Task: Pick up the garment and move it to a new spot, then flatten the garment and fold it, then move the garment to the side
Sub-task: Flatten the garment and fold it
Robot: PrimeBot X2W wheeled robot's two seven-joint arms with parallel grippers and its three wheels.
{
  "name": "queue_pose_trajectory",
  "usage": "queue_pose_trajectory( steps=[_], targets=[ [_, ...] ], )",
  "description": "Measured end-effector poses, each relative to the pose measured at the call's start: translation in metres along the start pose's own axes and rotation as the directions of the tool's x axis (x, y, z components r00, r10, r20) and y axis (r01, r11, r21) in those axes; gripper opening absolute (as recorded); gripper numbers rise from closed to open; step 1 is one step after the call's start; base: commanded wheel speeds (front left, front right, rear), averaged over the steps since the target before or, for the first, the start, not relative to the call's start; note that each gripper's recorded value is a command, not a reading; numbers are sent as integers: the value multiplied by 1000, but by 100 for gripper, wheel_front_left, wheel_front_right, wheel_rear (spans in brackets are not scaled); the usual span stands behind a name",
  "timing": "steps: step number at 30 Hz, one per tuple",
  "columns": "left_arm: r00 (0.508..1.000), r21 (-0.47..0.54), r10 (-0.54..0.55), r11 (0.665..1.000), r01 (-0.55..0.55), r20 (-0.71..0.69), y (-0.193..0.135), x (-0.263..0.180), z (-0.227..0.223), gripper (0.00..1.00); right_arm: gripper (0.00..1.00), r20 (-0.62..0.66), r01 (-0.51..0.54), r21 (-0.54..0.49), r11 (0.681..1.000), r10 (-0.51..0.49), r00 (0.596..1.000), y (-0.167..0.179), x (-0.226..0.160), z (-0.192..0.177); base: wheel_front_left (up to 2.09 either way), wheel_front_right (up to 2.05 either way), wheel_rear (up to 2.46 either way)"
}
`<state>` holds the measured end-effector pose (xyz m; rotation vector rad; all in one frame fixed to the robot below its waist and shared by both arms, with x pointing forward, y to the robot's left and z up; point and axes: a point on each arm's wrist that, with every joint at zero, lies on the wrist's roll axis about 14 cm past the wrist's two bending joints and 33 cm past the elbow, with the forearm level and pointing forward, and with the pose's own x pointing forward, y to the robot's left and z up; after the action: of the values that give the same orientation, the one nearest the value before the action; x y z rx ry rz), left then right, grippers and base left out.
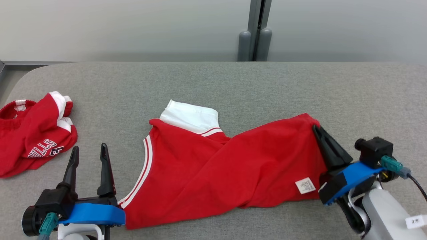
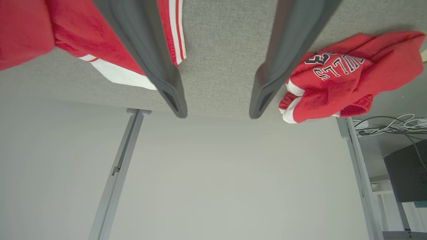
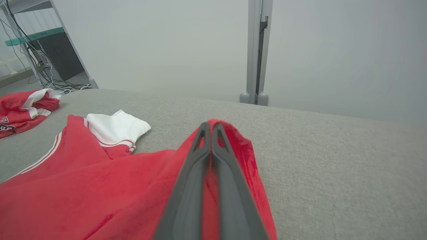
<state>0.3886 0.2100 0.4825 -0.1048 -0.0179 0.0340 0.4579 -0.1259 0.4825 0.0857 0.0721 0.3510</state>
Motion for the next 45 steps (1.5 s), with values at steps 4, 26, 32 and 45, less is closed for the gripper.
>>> queue_pose_trajectory(
  steps=[4, 26, 32, 45],
  targets=[
    [1000, -5, -17, 1000, 17, -10, -6, -2, -3, 100, 0, -32, 20, 48, 999, -19, 999, -2, -32, -10, 0, 0, 0],
    [996, -6, -87, 996, 87, -8, -30, 4, -4, 100, 100, -320, 221, 181, 958, -155, 935, -15, -140, -48, 0, 0, 0],
    [997, -6, -74, 997, 74, -14, -25, 3, -6, 100, 100, -230, 184, 20, 983, -174, 958, -41, -100, -14, 0, 0, 0],
    [999, -7, -22, 1000, 22, -24, -8, 9, -10, 100, 100, -465, 109, -37, 993, -114, 878, -46, -52, -87, 0, 0, 0]
  ],
)
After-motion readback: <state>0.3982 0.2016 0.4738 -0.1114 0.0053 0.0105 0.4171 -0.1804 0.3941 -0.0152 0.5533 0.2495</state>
